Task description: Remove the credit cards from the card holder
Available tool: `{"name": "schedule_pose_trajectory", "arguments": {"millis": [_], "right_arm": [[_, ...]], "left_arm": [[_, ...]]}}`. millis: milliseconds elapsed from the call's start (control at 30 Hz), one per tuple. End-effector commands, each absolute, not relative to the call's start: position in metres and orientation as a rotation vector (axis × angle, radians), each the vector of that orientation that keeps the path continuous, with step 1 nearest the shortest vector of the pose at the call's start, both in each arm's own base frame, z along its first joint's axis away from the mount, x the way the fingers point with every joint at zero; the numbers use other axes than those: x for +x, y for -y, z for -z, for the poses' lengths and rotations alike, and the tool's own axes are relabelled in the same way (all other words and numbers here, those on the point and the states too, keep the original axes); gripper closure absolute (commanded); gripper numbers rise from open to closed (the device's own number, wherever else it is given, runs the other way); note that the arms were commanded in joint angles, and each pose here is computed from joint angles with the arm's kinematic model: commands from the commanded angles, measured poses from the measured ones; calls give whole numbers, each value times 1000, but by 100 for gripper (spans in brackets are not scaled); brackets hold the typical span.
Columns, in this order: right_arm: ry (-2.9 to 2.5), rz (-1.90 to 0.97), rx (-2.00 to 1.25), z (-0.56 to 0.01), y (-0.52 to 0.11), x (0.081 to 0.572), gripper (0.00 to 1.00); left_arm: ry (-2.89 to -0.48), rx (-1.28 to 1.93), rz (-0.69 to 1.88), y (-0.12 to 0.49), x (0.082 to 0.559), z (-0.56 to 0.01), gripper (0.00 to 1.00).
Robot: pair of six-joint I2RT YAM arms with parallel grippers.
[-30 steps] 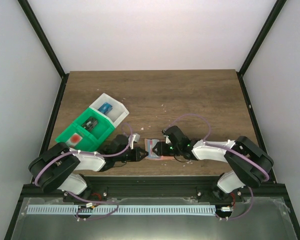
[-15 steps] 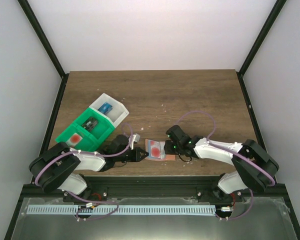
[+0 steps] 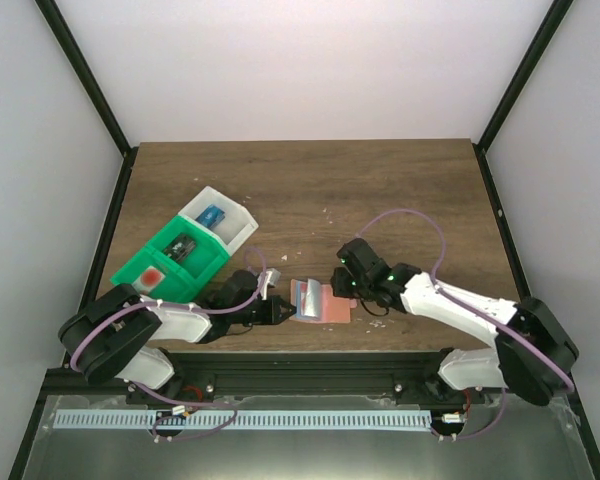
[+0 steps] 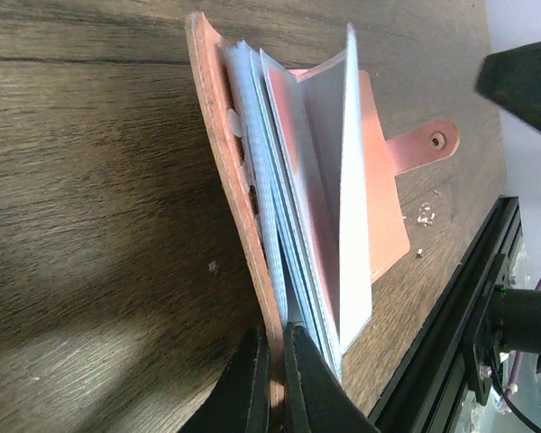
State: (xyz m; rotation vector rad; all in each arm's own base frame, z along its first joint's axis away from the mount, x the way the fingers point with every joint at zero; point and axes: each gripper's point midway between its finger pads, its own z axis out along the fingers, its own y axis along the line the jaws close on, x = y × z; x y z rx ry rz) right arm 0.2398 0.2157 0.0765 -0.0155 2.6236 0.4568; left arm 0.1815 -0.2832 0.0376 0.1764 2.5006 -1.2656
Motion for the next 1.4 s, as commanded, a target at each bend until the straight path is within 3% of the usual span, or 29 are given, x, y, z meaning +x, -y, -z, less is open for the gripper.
{"name": "schedule_pose_trajectory", "arguments": {"millis": [0, 100, 267, 367, 500, 567, 1000, 1367], "right_arm": [[-2499, -736, -42, -124, -243, 242, 62], [-2452, -880, -67, -135, -258, 238, 60], [-2567, -805, -64, -109, -268, 237, 35], [-2579, -831, -82, -105, -277, 236, 32], [-2509, -949, -140, -124, -290, 234, 53], [-2458, -1017, -162, -135, -297, 234, 58], [-2539, -1182, -148, -119, -336, 240, 58], [-2650, -1064, -115, -91, -337, 247, 58]], "left_arm": [[-2490, 215, 1272, 286, 180, -40, 100], [-2484, 218, 1269, 285, 180, -40, 100], [-2484, 217, 1275, 286, 180, -41, 100], [-2477, 216, 1274, 286, 180, -43, 100], [-2470, 210, 1265, 284, 181, -43, 100], [-2471, 211, 1267, 284, 181, -44, 100], [-2450, 214, 1278, 286, 183, -50, 100], [-2447, 219, 1274, 287, 184, -51, 100]]}}
